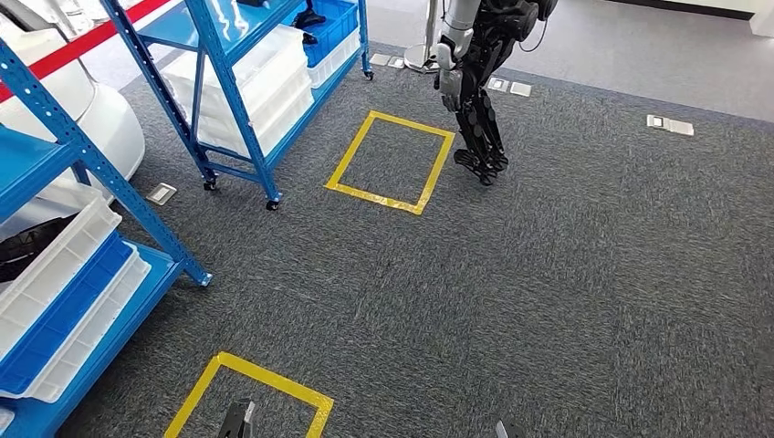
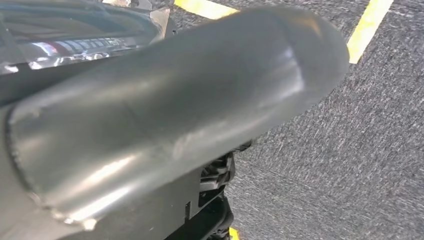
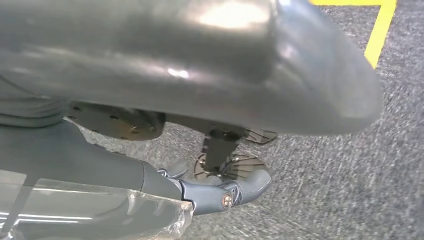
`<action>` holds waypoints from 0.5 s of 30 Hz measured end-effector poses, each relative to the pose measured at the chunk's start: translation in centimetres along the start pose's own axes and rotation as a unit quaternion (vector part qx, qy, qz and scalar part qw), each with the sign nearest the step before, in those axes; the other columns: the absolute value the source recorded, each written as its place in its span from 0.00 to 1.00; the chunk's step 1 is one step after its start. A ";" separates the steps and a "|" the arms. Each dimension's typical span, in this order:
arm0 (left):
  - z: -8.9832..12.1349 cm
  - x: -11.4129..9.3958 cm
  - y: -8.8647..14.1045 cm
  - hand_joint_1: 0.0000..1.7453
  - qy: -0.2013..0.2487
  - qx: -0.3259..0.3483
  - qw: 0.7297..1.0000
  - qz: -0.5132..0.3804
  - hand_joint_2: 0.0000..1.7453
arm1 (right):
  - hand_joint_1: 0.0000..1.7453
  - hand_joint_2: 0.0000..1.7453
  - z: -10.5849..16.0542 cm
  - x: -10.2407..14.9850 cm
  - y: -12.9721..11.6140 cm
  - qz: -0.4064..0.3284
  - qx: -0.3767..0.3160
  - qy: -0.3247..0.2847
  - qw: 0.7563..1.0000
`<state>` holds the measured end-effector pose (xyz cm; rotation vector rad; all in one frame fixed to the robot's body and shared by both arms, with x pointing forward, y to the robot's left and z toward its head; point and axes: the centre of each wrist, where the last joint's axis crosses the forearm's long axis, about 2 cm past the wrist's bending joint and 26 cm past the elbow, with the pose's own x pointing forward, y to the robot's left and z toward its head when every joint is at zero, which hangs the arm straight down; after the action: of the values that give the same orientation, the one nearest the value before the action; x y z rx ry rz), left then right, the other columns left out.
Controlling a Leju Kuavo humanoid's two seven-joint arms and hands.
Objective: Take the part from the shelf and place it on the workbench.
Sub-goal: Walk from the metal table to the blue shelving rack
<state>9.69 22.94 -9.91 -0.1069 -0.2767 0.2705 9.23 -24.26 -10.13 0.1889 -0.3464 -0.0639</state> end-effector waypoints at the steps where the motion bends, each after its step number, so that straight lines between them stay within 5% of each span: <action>1: 0.0 0.1 0.0 0.00 -0.001 0.000 1.000 0.000 0.00 | 0.00 0.00 0.0 -0.1 0.0 0.000 0.000 0.000 1.000; 15: -0.1 0.9 -0.2 0.00 -0.004 -0.001 1.000 -0.006 0.00 | 0.00 0.00 0.0 -0.3 0.2 -0.005 0.002 -0.003 1.000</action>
<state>10.61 22.95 -9.70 -0.1062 -0.2857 0.2580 8.98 -24.09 -10.16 0.1948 -0.3524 -0.0745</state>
